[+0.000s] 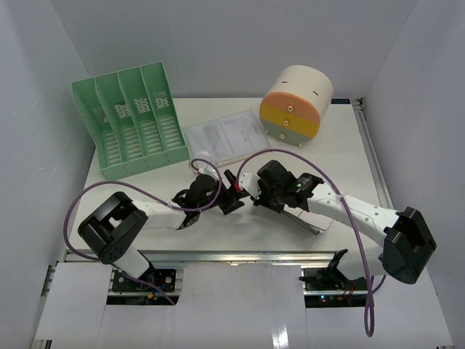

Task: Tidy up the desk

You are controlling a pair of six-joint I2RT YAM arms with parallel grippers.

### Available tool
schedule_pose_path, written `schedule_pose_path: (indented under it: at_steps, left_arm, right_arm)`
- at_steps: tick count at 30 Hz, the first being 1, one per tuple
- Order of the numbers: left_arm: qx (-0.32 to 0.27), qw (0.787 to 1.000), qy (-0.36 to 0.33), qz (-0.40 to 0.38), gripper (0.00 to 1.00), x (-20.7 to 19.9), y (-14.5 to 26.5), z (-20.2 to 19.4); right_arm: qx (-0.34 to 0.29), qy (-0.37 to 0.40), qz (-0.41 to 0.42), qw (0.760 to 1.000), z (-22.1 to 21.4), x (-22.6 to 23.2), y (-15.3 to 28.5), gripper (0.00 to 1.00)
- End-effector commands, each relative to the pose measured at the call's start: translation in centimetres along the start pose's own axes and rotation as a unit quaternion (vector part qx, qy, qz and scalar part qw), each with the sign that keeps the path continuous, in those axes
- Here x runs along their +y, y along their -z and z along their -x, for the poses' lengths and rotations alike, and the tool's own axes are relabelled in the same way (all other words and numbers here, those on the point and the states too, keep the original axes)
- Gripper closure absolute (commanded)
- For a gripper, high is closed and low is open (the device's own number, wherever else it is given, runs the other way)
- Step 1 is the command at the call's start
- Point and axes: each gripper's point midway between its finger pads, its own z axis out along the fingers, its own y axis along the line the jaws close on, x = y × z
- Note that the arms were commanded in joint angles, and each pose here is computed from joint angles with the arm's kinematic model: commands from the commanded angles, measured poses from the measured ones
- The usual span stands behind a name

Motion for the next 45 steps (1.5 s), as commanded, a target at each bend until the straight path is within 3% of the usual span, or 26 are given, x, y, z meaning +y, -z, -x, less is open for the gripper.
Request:
schedule_pose_path:
  at_steps: [1,5,13,18,20,22,24,26,28,30,34,37,40,45]
  left_arm:
    - [-0.011,1.000,0.017,-0.004,0.02,-2.5,-2.4,0.6]
    - [-0.002,0.999,0.037,0.015,0.04,-2.0,-3.3,0.1]
    - [0.033,0.998,0.052,0.018,0.23,-2.0,-4.7,-1.5]
    - [0.033,0.998,0.051,0.001,0.47,-3.1,-5.2,-1.3]
    - [0.031,0.998,0.046,-0.004,0.68,-3.5,-5.2,-1.1]
    - [0.031,0.999,0.041,-0.008,0.78,-3.9,-5.2,-1.0]
    - [0.028,0.999,0.035,-0.009,0.92,-4.1,-5.1,-0.9]
    - [0.028,0.999,0.027,-0.012,1.00,-4.3,-4.9,-0.9]
    - [0.027,0.999,0.004,-0.021,1.00,-4.9,-4.4,-0.8]
    - [0.023,0.999,-0.027,-0.026,1.00,-5.3,-4.0,-0.6]
    - [-0.002,0.993,-0.118,-0.012,1.00,-5.6,-2.0,0.4]
    - [-0.034,0.980,-0.197,0.002,1.00,-6.4,0.5,1.9]
    - [-0.085,0.961,-0.262,0.027,1.00,-7.8,3.7,4.3]
    - [-0.166,0.927,-0.327,0.084,1.00,-10.3,10.5,8.4]
  right_arm:
    - [-0.048,-0.003,-0.002,0.999,2.7,-0.6,1.6,0.92]
    - [-0.065,-0.004,0.007,0.998,3.6,-0.4,1.8,0.92]
    - [-0.086,-0.004,0.010,0.996,5.0,-0.6,2.1,0.92]
    - [-0.091,-0.003,0.023,0.996,5.0,-0.1,2.0,0.92]
    - [-0.094,0.001,0.033,0.995,4.9,0.4,2.0,0.92]
    - [-0.095,0.004,0.042,0.995,4.8,0.8,2.0,0.91]
    - [-0.099,0.009,0.056,0.993,4.7,1.4,2.0,0.81]
    - [-0.100,0.013,0.069,0.992,4.6,1.9,2.2,0.62]
    - [-0.099,0.031,0.095,0.990,4.2,2.8,2.7,0.26]
    - [-0.108,0.058,0.116,0.986,4.5,3.4,3.6,0.10]
    - [-0.160,0.104,0.101,0.976,6.4,2.8,7.0,0.10]
    - [-0.222,0.120,0.035,0.967,7.5,-0.8,11.0,0.10]
    - [-0.276,0.101,-0.020,0.956,7.9,-4.8,14.2,0.10]
    - [-0.341,0.064,-0.034,0.937,7.4,-7.7,16.7,0.10]
